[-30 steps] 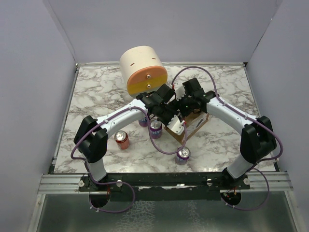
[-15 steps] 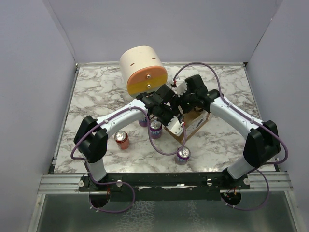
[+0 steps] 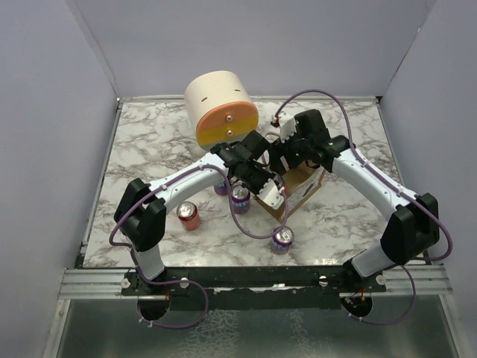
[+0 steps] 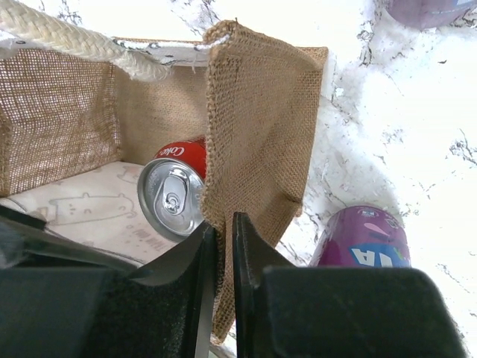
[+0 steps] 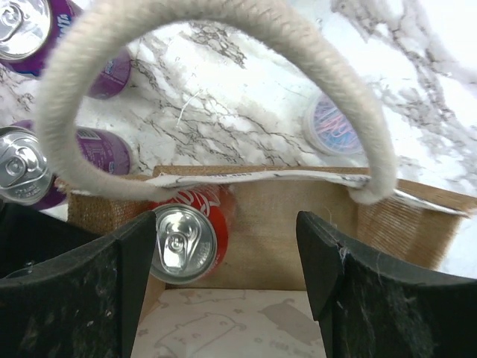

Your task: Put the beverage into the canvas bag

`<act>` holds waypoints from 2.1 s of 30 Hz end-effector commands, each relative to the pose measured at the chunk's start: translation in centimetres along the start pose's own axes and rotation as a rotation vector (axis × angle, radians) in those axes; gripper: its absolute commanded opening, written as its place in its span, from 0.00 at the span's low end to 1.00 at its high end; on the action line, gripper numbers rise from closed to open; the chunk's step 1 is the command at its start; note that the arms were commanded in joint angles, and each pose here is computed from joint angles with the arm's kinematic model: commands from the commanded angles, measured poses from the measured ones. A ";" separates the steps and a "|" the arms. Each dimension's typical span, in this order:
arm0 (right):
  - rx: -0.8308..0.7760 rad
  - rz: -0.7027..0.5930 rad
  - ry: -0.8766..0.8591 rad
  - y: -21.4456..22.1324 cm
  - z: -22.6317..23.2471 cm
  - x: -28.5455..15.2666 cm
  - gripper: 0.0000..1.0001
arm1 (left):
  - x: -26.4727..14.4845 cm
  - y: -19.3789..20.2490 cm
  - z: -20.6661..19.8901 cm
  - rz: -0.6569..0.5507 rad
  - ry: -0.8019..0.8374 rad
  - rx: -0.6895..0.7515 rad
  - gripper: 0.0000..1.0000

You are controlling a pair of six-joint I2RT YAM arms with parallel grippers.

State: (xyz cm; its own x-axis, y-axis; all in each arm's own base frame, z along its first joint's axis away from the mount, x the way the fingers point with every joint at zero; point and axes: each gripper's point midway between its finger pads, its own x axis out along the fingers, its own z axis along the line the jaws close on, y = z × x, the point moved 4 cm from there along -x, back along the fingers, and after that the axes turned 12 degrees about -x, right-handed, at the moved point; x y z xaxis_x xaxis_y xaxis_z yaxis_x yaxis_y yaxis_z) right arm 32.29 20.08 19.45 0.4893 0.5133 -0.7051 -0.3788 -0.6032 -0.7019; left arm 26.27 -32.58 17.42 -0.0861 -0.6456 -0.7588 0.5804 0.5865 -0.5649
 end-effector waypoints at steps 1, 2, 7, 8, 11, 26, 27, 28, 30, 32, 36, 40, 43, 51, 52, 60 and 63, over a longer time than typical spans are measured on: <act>-0.075 -0.137 0.100 -3.1 -1.6 -3.6 0.75 | -0.8 -1.0 -0.2 -0.018 -0.012 -0.061 0.19; -0.082 -0.147 0.109 -3.2 -1.7 -4.0 0.75 | -0.9 -1.2 -0.1 -0.023 -0.017 -0.072 0.21; -0.099 -0.198 0.129 -3.6 -1.7 -6.1 0.75 | -1.4 -2.4 -0.2 -0.070 -0.004 -0.102 0.34; -0.105 -0.208 0.127 -3.7 -1.6 -6.5 0.75 | -1.6 -2.5 -0.2 -0.076 -0.005 -0.109 0.37; -0.120 -0.243 0.131 -4.1 -1.6 -8.0 0.75 | -2.3 -3.2 0.0 -0.091 -0.015 -0.138 0.50; -0.202 -0.329 0.122 -3.6 -2.4 -14.0 0.76 | -8.7 -4.7 -0.5 -0.085 -0.133 -0.352 0.86; -0.224 -0.331 0.111 -3.4 -2.1 -14.2 0.76 | -9.1 -4.5 -0.7 -0.085 -0.144 -0.374 0.86; -0.249 -0.335 0.097 -3.3 -1.7 -14.5 0.77 | -9.6 -4.1 -0.7 -0.087 -0.159 -0.399 0.86; -0.311 -0.353 0.048 -3.3 -0.8 -15.2 0.78 | -10.7 -3.3 -0.8 -0.101 -0.196 -0.461 0.86; -0.367 -0.384 -0.044 -3.4 0.8 -15.9 0.79 | -11.9 -2.2 -0.7 -0.123 -0.238 -0.533 0.86; -0.478 -0.475 -0.265 -3.8 4.2 -17.2 0.81 | -14.7 0.2 0.1 -0.158 -0.361 -0.686 0.87; -0.553 -0.458 -0.390 -3.0 6.8 -16.5 0.82 | -17.3 3.1 0.5 -0.211 -0.481 -0.824 0.91; -0.608 -0.382 -0.472 -1.8 9.1 -14.6 0.83 | -19.2 5.5 0.8 -0.232 -0.575 -0.923 0.93; -0.756 -0.237 -0.636 2.1 14.7 -10.7 0.89 | -22.3 9.5 0.9 -0.223 -0.736 -1.024 0.97; -0.780 -0.209 -0.637 2.8 15.2 -10.1 0.90 | -22.5 9.9 0.9 -0.223 -0.741 -1.031 0.98; -0.875 -0.044 -0.626 8.0 15.8 -6.6 0.90 | -23.3 10.7 0.4 -0.203 -0.770 -1.014 0.98; -0.885 -0.002 -0.613 9.3 15.5 -5.9 0.90 | -22.4 11.3 -0.2 -0.198 -0.748 -1.030 0.98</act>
State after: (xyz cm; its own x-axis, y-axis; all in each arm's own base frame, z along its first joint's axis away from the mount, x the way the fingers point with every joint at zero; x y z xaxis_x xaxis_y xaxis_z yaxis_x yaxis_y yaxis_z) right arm 12.39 21.21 16.79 -0.1619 0.6158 -0.7711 0.3891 -0.6782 -0.6234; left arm 35.18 -11.36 27.44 0.5695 -0.6619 -0.4875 -0.3450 0.3459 -0.8726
